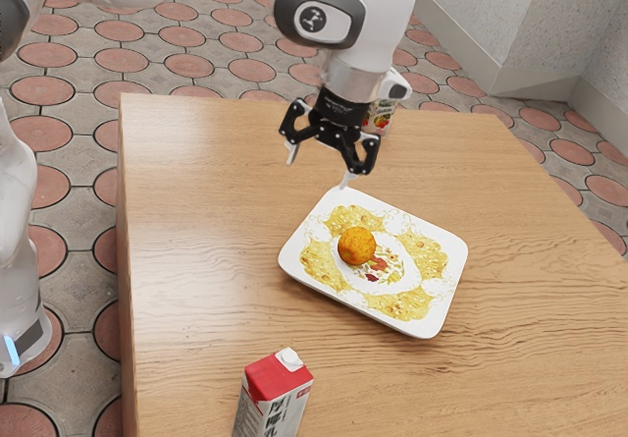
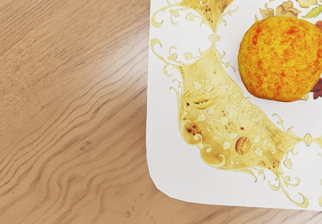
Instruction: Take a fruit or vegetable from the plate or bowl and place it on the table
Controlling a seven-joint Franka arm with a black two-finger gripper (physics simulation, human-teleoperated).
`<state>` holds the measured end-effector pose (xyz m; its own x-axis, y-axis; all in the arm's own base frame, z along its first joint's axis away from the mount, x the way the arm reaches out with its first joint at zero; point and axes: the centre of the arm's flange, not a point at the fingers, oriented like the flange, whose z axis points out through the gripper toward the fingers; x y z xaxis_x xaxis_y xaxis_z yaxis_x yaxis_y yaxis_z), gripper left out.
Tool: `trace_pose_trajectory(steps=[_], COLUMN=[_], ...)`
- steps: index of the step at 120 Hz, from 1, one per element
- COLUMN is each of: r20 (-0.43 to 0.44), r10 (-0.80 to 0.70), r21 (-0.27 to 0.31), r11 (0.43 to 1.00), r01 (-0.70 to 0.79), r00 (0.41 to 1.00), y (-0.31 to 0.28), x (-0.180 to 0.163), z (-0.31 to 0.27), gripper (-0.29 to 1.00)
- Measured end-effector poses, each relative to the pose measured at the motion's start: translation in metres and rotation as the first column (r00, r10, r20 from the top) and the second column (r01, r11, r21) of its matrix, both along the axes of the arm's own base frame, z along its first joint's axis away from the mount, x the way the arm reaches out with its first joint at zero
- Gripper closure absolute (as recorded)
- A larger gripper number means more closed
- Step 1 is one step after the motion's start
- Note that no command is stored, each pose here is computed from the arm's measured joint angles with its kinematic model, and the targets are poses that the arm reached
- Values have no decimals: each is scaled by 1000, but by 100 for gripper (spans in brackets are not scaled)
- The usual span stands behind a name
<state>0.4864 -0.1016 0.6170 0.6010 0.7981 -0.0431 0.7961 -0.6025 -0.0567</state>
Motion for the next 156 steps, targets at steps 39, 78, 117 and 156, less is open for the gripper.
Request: trace_pose_trajectory(steps=[39,78,117,156], r20=[11,6,-11,71], r10=[176,262,327,309], r21=[-11,-28,65,49], r11=[984,965,943,949], r01=[-176,-262,-326,-313], r00=[984,965,945,948], y=[31,41,79,75], x=[15,19,75,159], z=[-3,-5,-85,-118], gripper=[0,0,0,0])
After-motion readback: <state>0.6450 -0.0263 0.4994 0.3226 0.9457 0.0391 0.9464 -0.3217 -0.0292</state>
